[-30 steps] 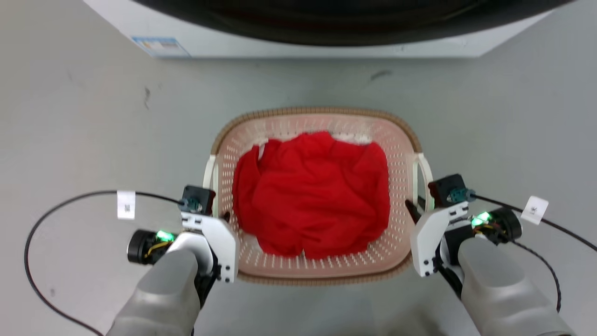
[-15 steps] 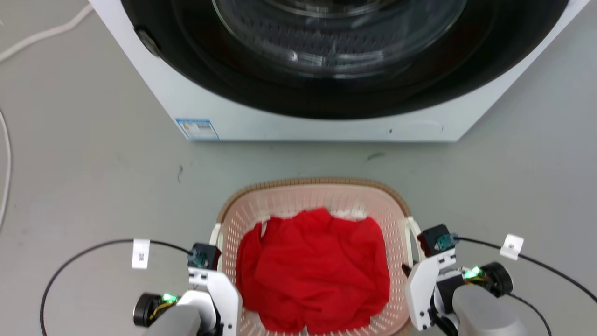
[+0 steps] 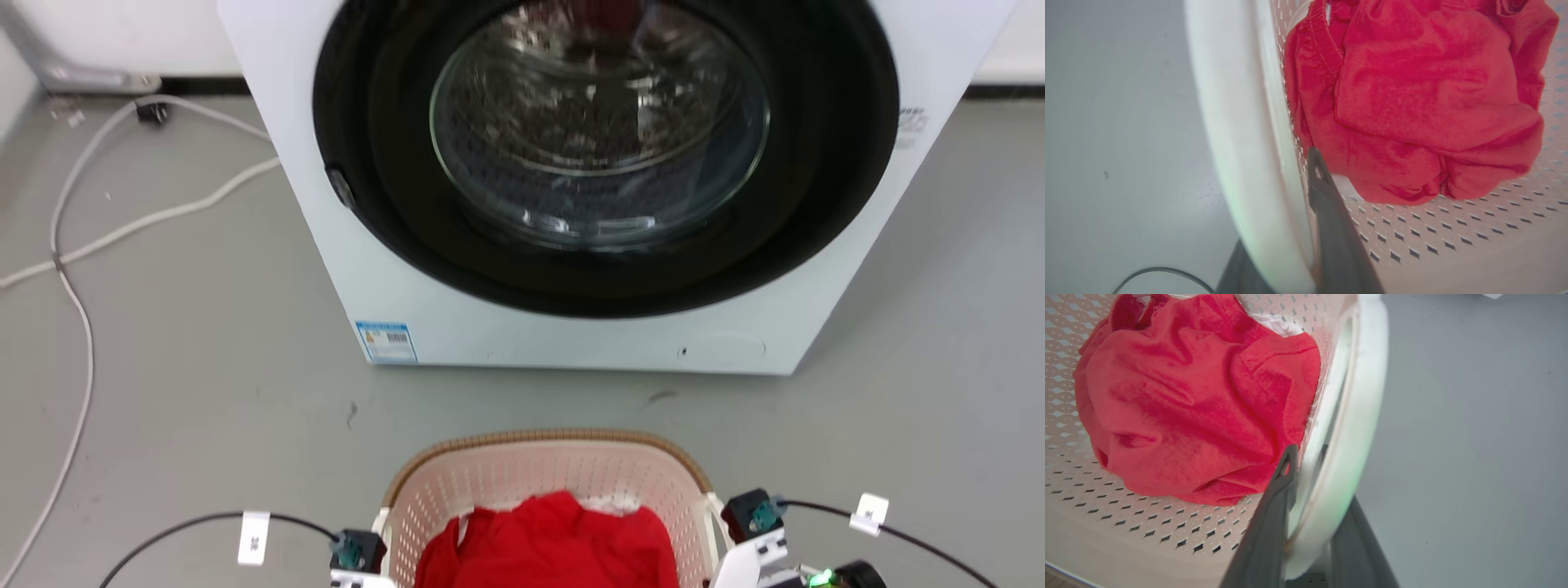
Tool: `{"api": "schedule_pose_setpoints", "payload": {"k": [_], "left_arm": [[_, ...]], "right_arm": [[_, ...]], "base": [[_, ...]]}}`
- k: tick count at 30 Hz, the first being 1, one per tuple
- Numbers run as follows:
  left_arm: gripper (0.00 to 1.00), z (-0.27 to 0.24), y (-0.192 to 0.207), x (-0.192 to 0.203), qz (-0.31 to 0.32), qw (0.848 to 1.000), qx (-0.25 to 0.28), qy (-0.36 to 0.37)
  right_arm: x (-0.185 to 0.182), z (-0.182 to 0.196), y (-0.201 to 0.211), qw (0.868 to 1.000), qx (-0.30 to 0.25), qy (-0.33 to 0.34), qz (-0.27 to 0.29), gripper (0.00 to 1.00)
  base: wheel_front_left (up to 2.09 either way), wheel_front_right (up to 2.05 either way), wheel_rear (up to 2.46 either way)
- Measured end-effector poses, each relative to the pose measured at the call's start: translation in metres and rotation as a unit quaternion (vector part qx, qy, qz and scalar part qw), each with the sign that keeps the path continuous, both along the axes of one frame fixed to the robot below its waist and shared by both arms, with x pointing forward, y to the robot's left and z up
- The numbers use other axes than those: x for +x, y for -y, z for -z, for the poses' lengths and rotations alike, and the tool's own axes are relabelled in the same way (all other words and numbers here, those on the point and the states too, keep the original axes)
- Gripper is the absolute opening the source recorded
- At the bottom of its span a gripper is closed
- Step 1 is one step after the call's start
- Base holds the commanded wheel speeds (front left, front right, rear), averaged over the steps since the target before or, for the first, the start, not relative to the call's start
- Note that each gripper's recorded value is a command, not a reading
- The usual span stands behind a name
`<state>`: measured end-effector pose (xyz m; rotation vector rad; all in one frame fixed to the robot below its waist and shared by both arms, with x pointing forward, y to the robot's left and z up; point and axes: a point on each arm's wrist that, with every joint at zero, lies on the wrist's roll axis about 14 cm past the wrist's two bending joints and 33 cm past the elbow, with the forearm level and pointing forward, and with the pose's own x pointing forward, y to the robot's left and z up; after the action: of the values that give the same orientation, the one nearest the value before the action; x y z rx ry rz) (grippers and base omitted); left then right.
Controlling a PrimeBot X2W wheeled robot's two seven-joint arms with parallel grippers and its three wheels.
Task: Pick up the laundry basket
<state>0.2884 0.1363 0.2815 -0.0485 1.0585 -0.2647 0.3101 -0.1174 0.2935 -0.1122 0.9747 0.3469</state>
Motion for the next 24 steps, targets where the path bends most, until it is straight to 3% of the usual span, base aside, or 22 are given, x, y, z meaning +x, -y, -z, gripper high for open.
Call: {"api": "schedule_pose_setpoints", "payload": {"k": [24], "left_arm": [[0.00,-0.015,0.004,-0.019,0.006,1.000,-0.008,0.007]], "right_arm": [[-0.025,-0.014,0.001,1.000,0.002,0.003,0.004,0.00]], "base": [[0.00,0.00,0.00]]}}
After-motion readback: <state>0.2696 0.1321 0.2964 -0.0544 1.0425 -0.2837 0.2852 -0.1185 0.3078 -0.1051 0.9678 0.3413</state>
